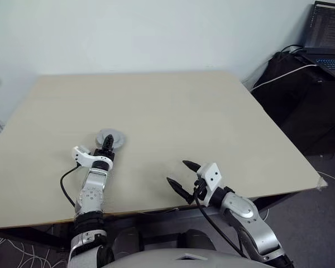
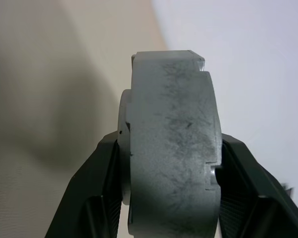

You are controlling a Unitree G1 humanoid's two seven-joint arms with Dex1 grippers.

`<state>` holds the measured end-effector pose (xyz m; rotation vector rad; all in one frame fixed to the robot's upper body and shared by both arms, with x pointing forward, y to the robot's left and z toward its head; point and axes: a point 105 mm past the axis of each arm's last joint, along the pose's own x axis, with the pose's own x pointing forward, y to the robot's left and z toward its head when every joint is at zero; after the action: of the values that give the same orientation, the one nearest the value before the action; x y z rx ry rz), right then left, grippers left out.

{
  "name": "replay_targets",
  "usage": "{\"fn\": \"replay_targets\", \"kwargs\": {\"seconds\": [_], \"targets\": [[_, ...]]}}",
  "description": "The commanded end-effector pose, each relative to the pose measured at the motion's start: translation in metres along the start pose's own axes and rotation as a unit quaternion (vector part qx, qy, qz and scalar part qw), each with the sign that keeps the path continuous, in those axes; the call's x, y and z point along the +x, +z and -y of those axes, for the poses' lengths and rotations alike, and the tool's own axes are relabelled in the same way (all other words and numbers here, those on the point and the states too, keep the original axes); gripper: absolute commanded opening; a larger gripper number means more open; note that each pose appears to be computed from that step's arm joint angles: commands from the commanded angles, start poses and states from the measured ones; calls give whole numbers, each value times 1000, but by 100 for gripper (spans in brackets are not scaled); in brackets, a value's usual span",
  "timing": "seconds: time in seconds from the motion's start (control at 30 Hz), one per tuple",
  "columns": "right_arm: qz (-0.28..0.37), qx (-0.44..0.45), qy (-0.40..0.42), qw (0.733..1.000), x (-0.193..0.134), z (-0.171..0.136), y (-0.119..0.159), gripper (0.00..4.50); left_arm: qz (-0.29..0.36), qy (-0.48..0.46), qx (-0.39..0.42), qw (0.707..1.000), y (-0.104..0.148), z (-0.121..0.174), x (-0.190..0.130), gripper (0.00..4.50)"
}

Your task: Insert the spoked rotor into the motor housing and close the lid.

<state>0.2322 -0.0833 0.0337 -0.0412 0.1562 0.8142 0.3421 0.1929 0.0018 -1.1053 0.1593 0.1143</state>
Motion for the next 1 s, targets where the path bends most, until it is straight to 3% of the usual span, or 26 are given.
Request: {"fn": "replay_targets", "kwargs": {"seconds": [0.03,0.27,0.5,1.0], "targets": [[17,-15,-6,1000,0,5,10,450,-1,-33,29,999,4,24,12,212],[9,-9,-11,1000,-2,5,8,450,-14,-17,40,999,0,18,15,212],[2,-2,-8,1000,0,4,7,450,-19,8,48,999,-1,7,6,442],[-6,9,7,1000,5,0,6,450,-44,74,67,994,-8,-24,-56,447]]}}
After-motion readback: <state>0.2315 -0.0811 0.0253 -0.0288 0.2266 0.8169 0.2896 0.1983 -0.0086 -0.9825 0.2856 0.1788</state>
